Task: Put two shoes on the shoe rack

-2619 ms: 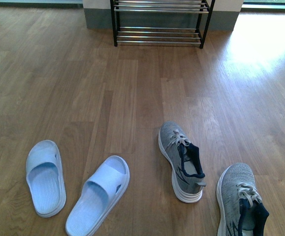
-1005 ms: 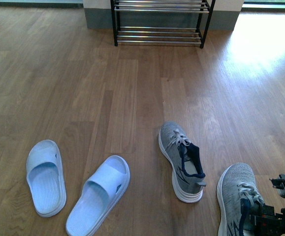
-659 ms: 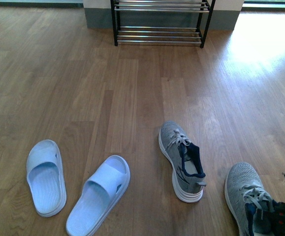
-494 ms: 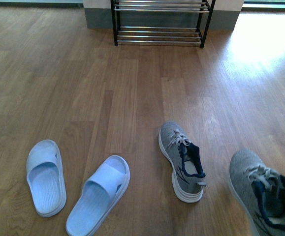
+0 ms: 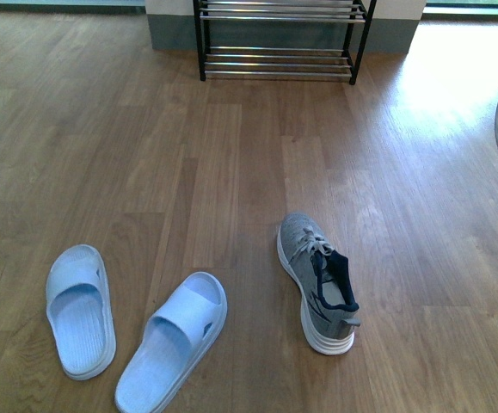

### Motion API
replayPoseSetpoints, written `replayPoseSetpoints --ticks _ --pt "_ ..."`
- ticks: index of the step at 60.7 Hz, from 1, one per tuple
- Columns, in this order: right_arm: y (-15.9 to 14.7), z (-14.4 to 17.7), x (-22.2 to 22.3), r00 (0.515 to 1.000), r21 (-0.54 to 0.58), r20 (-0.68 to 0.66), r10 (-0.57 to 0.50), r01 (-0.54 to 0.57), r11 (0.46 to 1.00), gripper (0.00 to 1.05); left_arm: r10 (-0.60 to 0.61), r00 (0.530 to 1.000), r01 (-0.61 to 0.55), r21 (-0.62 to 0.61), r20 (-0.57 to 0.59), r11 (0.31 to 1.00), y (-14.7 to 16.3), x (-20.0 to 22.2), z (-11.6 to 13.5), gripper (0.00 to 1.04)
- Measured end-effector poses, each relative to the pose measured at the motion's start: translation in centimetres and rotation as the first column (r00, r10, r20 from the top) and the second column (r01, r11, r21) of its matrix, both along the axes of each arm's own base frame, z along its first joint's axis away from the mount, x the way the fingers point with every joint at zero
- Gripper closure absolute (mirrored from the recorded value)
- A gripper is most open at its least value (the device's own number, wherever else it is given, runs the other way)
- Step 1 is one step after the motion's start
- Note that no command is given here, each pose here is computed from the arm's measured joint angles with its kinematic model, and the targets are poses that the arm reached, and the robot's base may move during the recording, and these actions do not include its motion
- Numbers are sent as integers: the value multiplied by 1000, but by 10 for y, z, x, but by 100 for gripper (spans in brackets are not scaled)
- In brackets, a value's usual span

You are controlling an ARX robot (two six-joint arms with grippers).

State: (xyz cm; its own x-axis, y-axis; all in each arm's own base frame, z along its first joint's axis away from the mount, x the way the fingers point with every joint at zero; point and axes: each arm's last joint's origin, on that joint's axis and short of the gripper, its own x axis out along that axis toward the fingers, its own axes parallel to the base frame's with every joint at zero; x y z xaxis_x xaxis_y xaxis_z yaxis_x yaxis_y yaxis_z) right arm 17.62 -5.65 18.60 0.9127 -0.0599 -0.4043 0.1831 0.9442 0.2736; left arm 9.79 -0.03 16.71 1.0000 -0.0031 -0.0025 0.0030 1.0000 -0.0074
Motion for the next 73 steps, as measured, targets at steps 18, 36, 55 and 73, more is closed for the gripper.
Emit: replayPoseSetpoints --ticks 18,36,55,73 --pt "2 8 -12 998 -5 57 -5 5 1000 103 0 1000 0 0 0 1000 0 0 0 9" --pt "2 8 -13 998 -2 58 2 -2 1000 103 3 1000 -3 0 0 1000 0 0 0 9" --pt "2 7 -13 998 -5 55 -11 11 1000 103 2 1000 -2 0 0 1000 0 0 0 9" --pt "2 7 -13 999 0 54 -4 4 1000 103 1 1000 -1 0 0 1000 0 0 0 9"
